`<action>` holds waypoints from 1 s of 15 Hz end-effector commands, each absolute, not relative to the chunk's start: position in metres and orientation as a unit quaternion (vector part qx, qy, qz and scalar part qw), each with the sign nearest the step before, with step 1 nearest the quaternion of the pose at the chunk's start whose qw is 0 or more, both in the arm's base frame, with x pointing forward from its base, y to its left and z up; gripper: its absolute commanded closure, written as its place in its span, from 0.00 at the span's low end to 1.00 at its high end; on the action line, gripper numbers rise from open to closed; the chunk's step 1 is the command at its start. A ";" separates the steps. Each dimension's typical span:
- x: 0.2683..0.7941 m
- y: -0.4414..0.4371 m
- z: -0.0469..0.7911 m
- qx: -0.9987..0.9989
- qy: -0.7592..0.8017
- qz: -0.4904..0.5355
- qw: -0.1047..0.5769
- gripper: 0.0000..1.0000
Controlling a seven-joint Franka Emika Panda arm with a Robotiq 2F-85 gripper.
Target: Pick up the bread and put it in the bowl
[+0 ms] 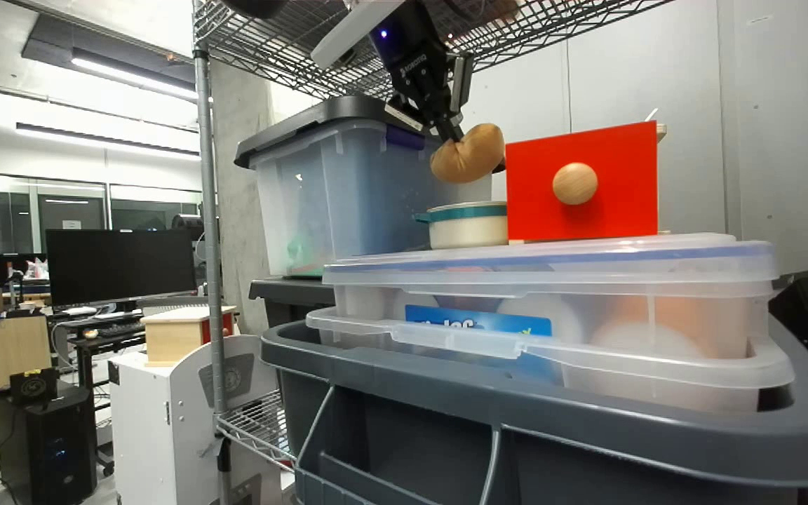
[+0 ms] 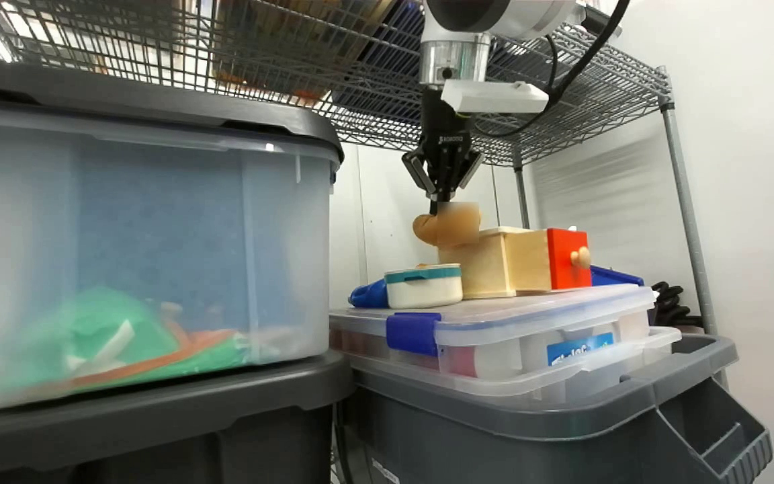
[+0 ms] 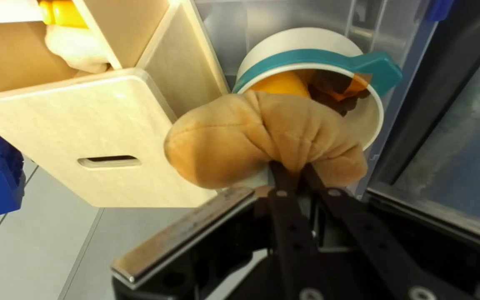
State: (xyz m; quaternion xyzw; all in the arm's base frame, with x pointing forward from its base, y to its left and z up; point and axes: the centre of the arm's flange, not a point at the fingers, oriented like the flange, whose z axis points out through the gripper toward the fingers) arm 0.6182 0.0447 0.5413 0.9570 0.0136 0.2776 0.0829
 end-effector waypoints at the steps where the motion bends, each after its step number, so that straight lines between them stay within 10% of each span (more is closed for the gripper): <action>1: 0.642 0.053 0.537 0.956 0.009 0.281 0.084 0.94; 9: 0.668 0.064 0.525 0.957 0.009 0.278 0.080 0.96; 10: 0.669 0.064 0.526 0.958 0.010 0.276 0.079 0.67; 15: 0.668 0.067 0.542 0.956 0.009 0.285 0.077 0.38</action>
